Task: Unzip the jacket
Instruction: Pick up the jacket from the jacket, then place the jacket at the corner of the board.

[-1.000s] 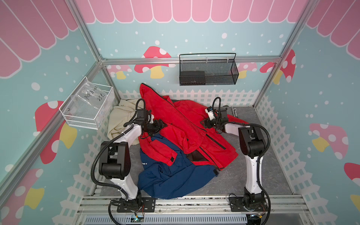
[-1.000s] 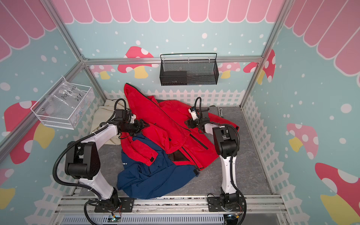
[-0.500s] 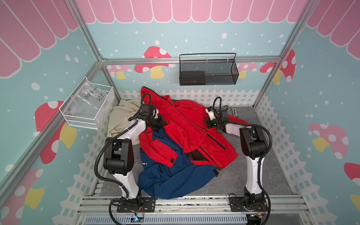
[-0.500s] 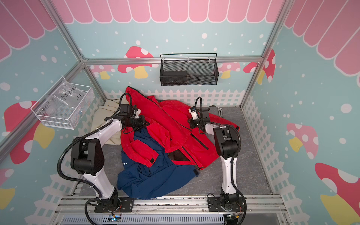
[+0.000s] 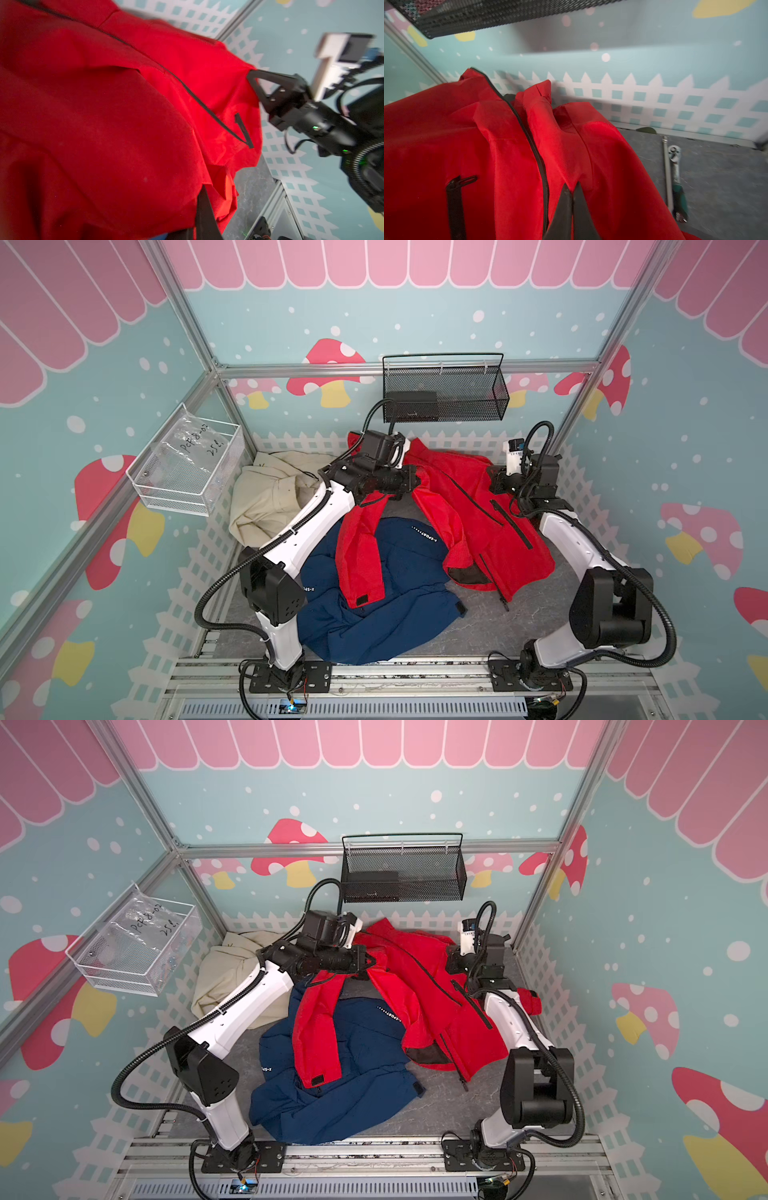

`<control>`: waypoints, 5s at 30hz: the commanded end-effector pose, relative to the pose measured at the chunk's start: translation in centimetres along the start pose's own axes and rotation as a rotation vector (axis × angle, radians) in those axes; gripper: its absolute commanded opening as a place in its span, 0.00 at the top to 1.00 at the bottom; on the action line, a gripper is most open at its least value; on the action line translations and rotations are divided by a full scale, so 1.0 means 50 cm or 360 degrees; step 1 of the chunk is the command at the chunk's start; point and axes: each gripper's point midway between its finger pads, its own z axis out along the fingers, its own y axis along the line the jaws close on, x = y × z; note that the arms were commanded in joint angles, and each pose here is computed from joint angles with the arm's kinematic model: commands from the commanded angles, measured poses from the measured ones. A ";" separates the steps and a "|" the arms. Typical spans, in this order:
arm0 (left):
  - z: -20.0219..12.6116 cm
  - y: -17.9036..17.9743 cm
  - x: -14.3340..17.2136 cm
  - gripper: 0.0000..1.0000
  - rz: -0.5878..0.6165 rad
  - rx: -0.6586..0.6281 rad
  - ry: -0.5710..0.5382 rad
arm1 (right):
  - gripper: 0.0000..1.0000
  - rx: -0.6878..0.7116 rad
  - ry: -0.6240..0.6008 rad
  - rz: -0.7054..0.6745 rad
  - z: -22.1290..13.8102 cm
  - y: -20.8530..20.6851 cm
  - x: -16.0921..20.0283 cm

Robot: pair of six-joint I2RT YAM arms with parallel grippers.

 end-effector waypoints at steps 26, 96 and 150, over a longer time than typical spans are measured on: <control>0.279 -0.266 -0.105 1.00 0.0308 0.0708 -0.0508 | 1.00 0.0478 -0.0240 -0.0105 -0.154 -0.057 -0.180; -0.256 0.282 0.156 0.17 -0.0304 -0.0344 -0.0415 | 1.00 0.0464 0.0446 -0.0129 0.238 0.031 0.249; -0.258 0.406 0.261 0.19 -0.0390 -0.0403 -0.0037 | 1.00 0.0258 0.0513 0.0266 -0.124 0.084 0.271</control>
